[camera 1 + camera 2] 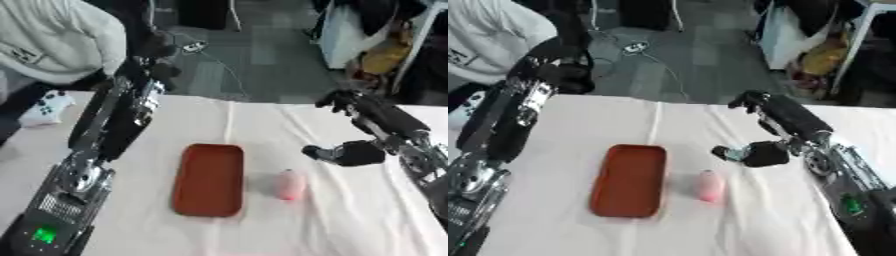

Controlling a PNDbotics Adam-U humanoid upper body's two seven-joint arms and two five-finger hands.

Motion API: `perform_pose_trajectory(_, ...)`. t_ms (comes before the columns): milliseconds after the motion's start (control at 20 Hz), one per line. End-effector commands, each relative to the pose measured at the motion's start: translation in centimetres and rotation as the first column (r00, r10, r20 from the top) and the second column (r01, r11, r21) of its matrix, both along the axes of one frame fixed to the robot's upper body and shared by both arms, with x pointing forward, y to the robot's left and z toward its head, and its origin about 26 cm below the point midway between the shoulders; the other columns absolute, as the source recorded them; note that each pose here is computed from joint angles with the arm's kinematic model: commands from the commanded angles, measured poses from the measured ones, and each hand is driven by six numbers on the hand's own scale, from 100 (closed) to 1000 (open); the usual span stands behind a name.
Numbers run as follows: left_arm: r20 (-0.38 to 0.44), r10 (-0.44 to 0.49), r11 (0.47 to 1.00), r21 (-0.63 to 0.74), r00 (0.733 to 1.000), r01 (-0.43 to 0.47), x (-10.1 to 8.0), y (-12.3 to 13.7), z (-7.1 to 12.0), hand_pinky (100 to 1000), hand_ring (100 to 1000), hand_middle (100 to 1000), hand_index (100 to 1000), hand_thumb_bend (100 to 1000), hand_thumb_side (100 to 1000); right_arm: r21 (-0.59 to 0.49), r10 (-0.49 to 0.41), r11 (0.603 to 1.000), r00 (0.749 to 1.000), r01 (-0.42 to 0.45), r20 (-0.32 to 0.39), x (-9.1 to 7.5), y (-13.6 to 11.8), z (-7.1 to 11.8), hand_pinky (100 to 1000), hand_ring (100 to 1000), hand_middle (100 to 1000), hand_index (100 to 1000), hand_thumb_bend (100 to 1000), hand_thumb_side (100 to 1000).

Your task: Pick up objects on the table and place them in the box.

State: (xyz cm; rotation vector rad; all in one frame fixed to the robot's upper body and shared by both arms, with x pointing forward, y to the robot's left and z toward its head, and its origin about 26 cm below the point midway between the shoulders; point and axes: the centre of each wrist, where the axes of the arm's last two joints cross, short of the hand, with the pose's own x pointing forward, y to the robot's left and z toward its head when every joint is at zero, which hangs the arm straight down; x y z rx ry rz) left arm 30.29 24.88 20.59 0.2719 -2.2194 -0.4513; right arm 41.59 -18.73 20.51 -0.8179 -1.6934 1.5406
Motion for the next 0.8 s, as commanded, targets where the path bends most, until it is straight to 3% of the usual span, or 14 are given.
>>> perform_pose_trajectory(50, 0.025, -0.005, 1.0, 0.01, 1.0, 0.005, -0.2, 0.1, 0.8, 736, 748, 884, 996, 100, 800, -0.008, 0.001, 1.0, 0.999, -0.001, -0.035, 0.4, 0.0, 1.0, 680, 739, 813, 899, 569, 745)
perform_pose_trajectory(450, 0.024, -0.009, 1.0, 0.012, 1.0, 0.009, -0.2, 0.0, 0.8, 737, 747, 885, 996, 100, 800, -0.031, 0.026, 0.999, 0.985, -0.031, -0.168, 1.0, 0.0, 0.7, 684, 737, 797, 889, 604, 719)
perform_pose_trajectory(800, 0.026, -0.021, 1.0, 0.012, 0.999, 0.021, -0.1, -0.2, 0.9, 738, 750, 886, 995, 100, 804, -0.062, 0.025, 0.997, 0.976, -0.039, -0.214, 1.4, 0.6, -0.9, 696, 742, 798, 884, 600, 705)
